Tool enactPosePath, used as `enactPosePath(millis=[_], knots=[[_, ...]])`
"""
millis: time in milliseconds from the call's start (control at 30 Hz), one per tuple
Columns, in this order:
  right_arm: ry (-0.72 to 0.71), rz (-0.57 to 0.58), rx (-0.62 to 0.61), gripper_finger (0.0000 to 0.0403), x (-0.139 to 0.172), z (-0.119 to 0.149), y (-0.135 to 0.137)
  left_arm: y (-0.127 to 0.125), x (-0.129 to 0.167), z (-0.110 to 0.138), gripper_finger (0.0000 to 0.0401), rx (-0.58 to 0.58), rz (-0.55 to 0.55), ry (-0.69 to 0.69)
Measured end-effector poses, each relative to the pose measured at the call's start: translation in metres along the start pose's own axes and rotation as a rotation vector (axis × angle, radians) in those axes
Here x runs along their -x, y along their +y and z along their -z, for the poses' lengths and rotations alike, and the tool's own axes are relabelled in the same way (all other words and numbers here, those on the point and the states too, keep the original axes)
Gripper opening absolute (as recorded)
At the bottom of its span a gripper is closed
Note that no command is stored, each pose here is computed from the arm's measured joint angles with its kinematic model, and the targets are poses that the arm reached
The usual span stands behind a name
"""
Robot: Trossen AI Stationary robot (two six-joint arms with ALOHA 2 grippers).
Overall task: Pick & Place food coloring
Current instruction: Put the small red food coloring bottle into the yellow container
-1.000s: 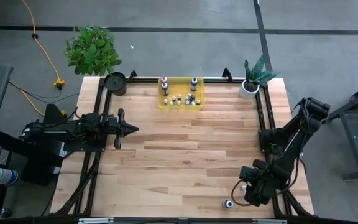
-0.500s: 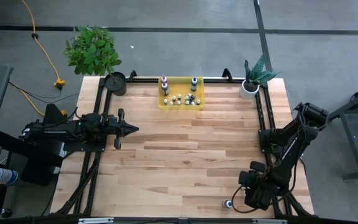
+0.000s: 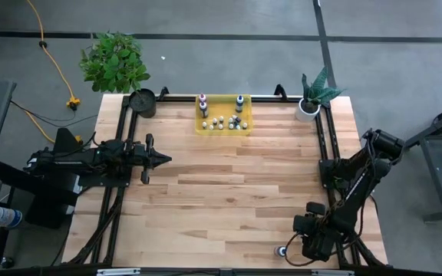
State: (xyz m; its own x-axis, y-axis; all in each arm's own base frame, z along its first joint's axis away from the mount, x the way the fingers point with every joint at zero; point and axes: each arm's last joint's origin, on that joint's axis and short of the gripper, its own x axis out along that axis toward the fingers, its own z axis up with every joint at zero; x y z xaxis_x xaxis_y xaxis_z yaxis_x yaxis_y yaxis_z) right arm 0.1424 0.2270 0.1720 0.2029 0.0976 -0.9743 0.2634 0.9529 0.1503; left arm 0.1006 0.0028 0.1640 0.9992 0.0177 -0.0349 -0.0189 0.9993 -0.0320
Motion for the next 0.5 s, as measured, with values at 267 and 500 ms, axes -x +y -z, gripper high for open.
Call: enactPosePath(millis=[267, 500], knots=[[-0.032, 0.01, 0.003, 0.0172, -0.002, -0.002, 0.0, 0.0, 0.0, 0.0, 0.0, 0.0, 0.0, 0.0], [-0.007, -0.022, -0.019, 0.0167, -0.011, -0.001, -0.004, 0.0, 0.0, 0.0, 0.0, 0.0, 0.0, 0.0]])
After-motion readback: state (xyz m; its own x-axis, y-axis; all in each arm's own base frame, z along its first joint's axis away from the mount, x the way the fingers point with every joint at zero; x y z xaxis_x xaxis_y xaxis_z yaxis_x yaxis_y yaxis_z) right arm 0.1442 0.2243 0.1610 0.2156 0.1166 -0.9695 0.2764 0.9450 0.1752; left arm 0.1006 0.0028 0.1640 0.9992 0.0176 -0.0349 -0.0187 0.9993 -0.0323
